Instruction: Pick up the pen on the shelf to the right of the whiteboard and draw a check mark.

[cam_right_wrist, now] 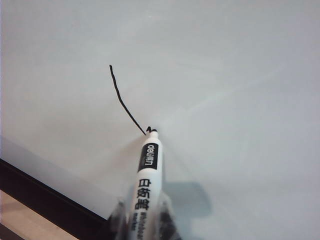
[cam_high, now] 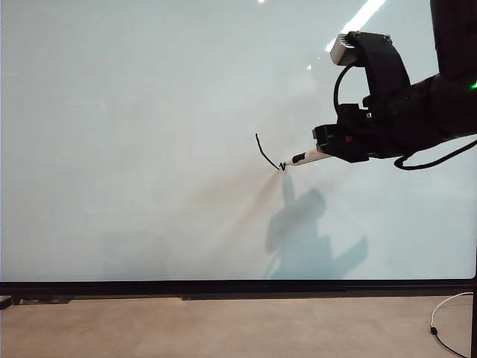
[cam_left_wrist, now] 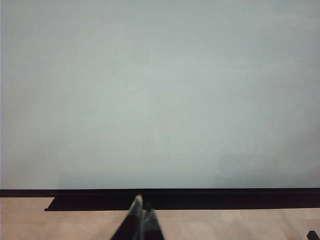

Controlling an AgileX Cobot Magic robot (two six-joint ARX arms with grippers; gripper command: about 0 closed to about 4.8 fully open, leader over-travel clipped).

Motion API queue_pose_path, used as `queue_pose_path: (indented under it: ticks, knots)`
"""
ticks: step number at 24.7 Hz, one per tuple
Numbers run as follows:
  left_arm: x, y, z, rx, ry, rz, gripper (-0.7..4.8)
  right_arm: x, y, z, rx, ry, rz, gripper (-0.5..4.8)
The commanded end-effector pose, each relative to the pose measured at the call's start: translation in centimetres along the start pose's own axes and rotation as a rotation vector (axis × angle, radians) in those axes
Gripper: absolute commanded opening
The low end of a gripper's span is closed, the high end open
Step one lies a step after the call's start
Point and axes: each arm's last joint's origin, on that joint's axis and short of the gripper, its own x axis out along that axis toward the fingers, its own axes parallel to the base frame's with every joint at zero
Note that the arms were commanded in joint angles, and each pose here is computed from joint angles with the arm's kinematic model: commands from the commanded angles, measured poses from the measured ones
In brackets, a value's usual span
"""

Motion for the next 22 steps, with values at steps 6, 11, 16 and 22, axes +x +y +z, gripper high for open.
queue_pose_path:
  ticks: [6, 11, 16, 22]
  knots:
    - [0.0, 0.0, 0.2, 0.005, -0.015, 0.0, -0.05, -0.6, -0.2, 1.3, -0.042, -0.025, -0.036, -0.07]
    - [0.0, 0.0, 0.2, 0.004, -0.015, -0.001, -0.04, -0.7, -0.3, 1.5, -0.042, -0.02, -0.042, -0.07]
    - [0.0, 0.0, 0.2, 0.005, -0.015, -0.001, -0.04, -0.8, -0.3, 1.7, -0.043, -0.025, -0.05, -0.07]
    - [0.0, 0.0, 0.2, 0.005, -0.015, 0.0, -0.04, -1.1, -0.4, 2.1, -0.064, -0.024, -0.071, -0.07]
